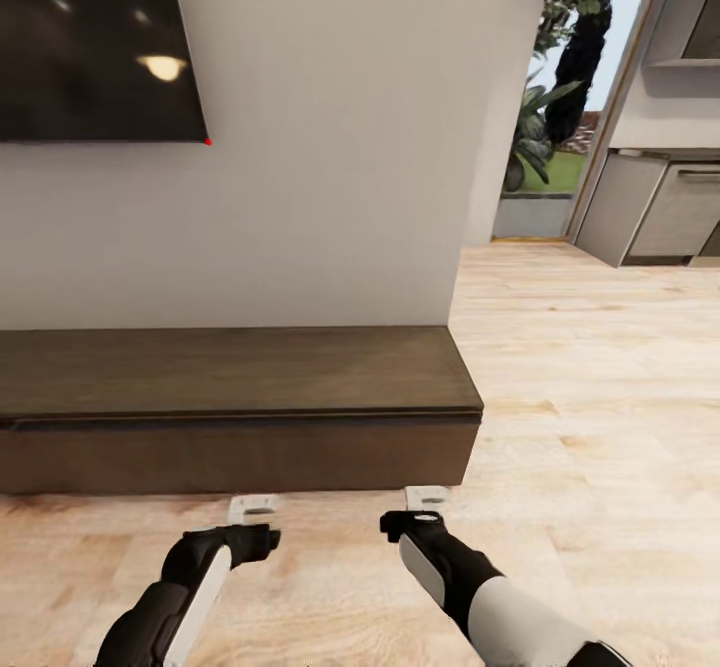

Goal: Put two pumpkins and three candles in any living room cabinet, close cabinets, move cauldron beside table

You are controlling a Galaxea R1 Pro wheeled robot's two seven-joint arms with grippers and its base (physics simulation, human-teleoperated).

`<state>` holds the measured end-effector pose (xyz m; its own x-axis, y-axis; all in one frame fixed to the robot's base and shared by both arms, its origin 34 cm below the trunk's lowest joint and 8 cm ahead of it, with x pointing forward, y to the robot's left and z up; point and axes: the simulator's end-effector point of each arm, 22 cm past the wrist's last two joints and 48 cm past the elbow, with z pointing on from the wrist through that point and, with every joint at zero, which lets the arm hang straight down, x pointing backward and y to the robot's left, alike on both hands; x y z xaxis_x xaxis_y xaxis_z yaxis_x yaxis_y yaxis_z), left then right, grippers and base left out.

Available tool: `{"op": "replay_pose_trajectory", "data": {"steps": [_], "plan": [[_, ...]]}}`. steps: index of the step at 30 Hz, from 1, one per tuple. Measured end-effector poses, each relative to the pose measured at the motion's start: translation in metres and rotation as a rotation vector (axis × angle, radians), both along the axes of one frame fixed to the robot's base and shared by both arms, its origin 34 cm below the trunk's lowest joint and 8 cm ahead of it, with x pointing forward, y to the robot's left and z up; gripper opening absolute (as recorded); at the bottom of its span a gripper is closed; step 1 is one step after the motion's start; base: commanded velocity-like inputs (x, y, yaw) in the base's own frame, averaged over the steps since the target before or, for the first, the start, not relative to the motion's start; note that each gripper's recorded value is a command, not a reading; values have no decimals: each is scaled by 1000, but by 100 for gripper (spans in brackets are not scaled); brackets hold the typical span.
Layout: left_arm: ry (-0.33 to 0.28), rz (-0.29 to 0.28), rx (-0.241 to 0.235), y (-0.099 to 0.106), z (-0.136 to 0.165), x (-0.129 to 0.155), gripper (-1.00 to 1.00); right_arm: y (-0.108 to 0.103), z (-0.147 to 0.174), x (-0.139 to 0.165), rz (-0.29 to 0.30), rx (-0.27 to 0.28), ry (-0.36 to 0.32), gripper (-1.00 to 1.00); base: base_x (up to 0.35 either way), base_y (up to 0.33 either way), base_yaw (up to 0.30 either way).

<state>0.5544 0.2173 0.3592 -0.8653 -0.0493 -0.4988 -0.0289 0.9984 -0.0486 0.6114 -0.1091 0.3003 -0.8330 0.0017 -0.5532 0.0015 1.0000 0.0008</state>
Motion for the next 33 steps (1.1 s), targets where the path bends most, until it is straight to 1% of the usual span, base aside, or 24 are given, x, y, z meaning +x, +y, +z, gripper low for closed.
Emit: {"op": "replay_pose_trajectory", "data": {"steps": [1, 2, 4, 5, 8, 10, 11, 12, 13, 16, 18, 19, 20, 21, 24, 25, 27, 29, 31, 33], "plan": [[34, 6, 0, 5, 0, -5, 100, 2, 1, -2, -1, 10, 25, 100, -137, 0, 0], [50, 9, -1, 7, 1, -8, 100, 3, 0, -3, 0, 13, 38, 100, -82, 0, 0], [99, 16, -2, 13, 0, -16, 100, 5, -2, -10, 10, 19, 94, 100, -34, 0, 0], [107, 16, -4, 14, 1, -18, 100, 6, 0, -12, 14, 19, 104, 100, -17, 0, 0], [141, 25, -5, 20, -2, -26, 100, 8, 8, -11, 21, 21, 112, 100, -7, 0, 0], [192, 52, -7, 28, -13, -37, 100, 9, 14, -10, 26, 23, 116, 100, -2, 0, 0], [225, 74, -9, 34, -21, -45, 100, 10, 17, -8, 26, 22, 113, 100, -1, 0, 0], [234, 81, -11, 36, -22, -47, 100, 9, 19, -7, 25, 21, 112, 100, 0, 0, 0], [253, 102, -13, 42, -25, -51, 100, 10, 22, -7, 24, 21, 112, 100, 0, 0, 0], [273, 121, -16, 47, -24, -55, 100, 10, 28, -7, 30, 15, 112, 100, 0, 0, 0], [312, 138, -15, 53, -34, -66, 100, 12, 34, -4, 27, 22, 105, 100, 0, 0, 0], [336, 152, -15, 56, -40, -74, 100, 13, 38, -2, 27, 27, 99, 100, 0, 0, 0], [353, 207, -15, 68, -61, -88, 100, 15, 33, -13, 24, 33, 111, 100, 0, 0, 0], [353, 223, -16, 70, -66, -92, 100, 15, 30, -21, 24, 35, 123, 100, 0, 0, 0], [354, 248, -8, 77, -73, -100, 100, 16, 25, -36, 23, 38, 150, 100, 0, 0, 0], [353, 253, -5, 80, -73, -101, 100, 16, 21, -46, 21, 39, 166, 100, 0, 0, 0], [338, 278, 17, 93, -81, -107, 100, 15, 11, -68, 13, 42, 198, 100, 0, 0, 0], [321, 293, 27, 97, -83, -109, 100, 14, 7, -81, 0, 48, 210, 100, 0, 0, 0], [305, 308, 37, 100, -88, -115, 100, 13, 7, -86, -16, 56, 204, 100, 0, 0, 0], [301, 319, 42, 102, -92, -121, 100, 13, 10, -86, -25, 59, 192, 100, 0, 0, 0]]}}
